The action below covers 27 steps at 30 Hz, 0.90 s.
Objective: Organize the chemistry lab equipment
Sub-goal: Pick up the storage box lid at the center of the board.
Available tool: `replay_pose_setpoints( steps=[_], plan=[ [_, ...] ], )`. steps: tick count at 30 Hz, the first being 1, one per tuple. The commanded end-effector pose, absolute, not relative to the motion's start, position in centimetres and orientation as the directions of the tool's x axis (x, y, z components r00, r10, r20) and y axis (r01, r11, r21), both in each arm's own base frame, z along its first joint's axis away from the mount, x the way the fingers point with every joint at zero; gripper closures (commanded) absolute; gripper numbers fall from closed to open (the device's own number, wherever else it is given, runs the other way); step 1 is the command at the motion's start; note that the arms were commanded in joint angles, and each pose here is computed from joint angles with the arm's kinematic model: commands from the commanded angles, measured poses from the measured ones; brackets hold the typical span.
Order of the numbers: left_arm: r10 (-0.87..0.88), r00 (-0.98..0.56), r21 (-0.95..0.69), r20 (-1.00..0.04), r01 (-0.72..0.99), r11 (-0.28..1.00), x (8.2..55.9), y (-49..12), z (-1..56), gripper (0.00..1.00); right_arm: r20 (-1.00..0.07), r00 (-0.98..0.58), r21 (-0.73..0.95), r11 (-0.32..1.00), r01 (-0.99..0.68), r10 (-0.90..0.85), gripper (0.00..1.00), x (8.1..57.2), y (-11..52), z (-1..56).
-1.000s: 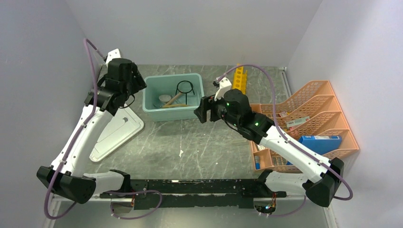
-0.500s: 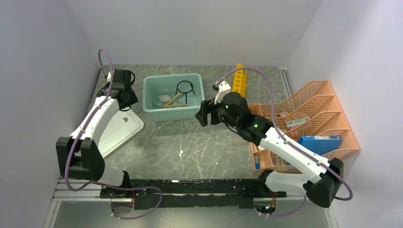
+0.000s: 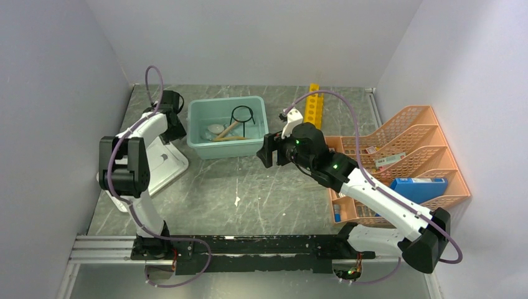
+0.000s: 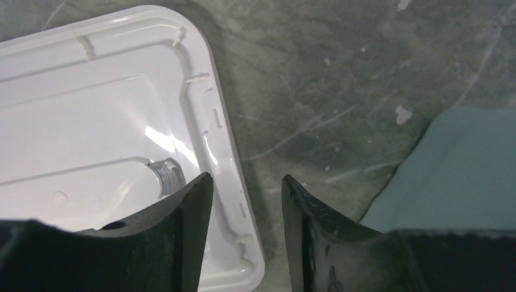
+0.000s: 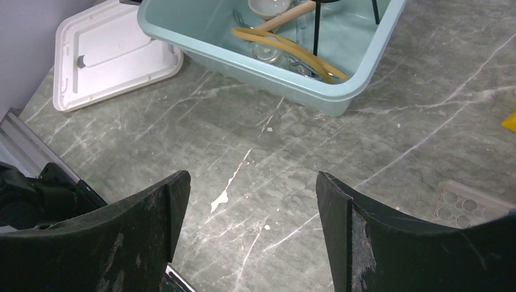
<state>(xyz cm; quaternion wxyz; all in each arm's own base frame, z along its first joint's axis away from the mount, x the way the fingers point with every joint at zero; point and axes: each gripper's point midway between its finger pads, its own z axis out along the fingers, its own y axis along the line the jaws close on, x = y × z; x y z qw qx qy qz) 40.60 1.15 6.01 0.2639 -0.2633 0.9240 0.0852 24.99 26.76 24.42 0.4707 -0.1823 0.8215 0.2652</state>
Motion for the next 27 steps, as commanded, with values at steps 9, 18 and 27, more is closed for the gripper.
replay_pose_setpoints(
  steps=[9,18,27],
  plan=[
    [-0.467,-0.745,-0.029,-0.477,-0.518,0.855,42.6,1.7,2.4,0.61,-0.877,-0.478,0.260,0.798,-0.544,-0.039,0.21,25.1,26.5,24.9],
    [-0.455,-0.787,-0.003,-0.417,-0.499,0.866,41.7,1.5,-0.3,0.95,-0.879,-0.477,0.270,0.795,-0.543,-0.027,0.21,25.1,26.5,25.2],
    [-0.416,-0.766,-0.031,-0.490,-0.461,0.887,42.0,1.6,5.6,0.95,-0.883,-0.469,0.285,0.789,-0.545,-0.005,0.21,24.6,26.1,26.0]
  ],
)
